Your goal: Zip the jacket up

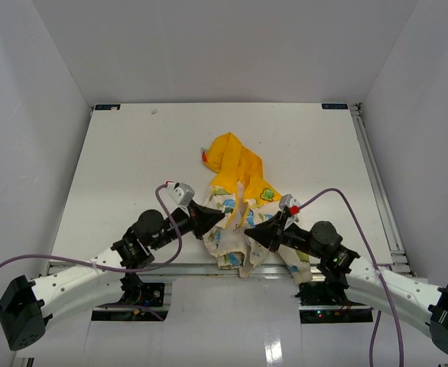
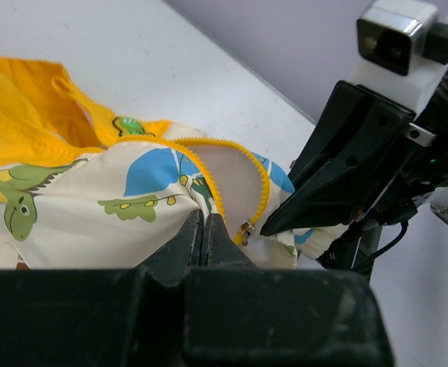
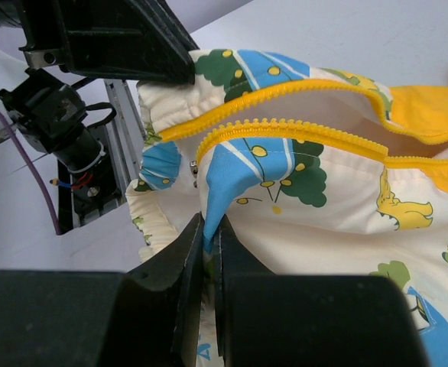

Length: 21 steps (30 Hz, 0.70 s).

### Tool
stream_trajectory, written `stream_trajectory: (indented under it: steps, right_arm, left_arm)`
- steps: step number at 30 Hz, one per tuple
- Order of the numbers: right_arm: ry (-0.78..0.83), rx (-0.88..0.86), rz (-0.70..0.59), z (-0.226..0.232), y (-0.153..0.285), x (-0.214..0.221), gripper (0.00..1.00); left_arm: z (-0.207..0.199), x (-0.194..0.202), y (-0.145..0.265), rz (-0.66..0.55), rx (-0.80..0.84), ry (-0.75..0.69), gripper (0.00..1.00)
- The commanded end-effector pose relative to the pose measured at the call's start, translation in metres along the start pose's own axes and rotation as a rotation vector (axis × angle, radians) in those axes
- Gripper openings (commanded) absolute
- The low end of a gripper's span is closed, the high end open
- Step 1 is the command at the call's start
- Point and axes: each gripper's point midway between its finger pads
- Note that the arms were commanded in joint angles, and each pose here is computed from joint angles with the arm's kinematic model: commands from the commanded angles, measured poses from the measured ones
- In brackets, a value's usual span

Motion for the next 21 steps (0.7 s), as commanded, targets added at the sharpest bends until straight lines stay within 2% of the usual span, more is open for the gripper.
stream_trajectory:
  steps: [1, 3, 9, 18, 21]
  right_arm:
    - [0.034, -0.155, -0.07, 0.035, -0.005, -0.029, 0.08]
    - [0.024, -0.183, -0.066, 0.04, -0.006, -0.029, 0.08]
    - [0.01, -0.247, -0.069, 0.053, -0.006, -0.033, 0.08]
    - [0.007, -0.311, -0.077, 0.067, -0.006, -0.04, 0.08]
    - [0.005, -0.312, -0.079, 0.067, -0.006, -0.041, 0.08]
  left_arm:
    - [-0.013, -0.052, 0.015, -0.286, 0.07, -0.078, 0.0]
    - [-0.016, -0.06, 0.022, -0.357, 0.086, -0.102, 0.0]
    - [-0.025, -0.063, 0.032, -0.464, 0.14, -0.144, 0.0]
    - [-0.036, -0.066, 0.042, -0.562, 0.211, -0.176, 0.0]
    - [-0.034, -0.058, 0.038, -0.531, 0.204, -0.17, 0.0]
Point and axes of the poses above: each gripper's point midway between its finger pads, its own y axis back along the fingers, its own z axis along the line the jaws close on, x = y × z, and after that the axes turned 13 degrees about -y, right-handed
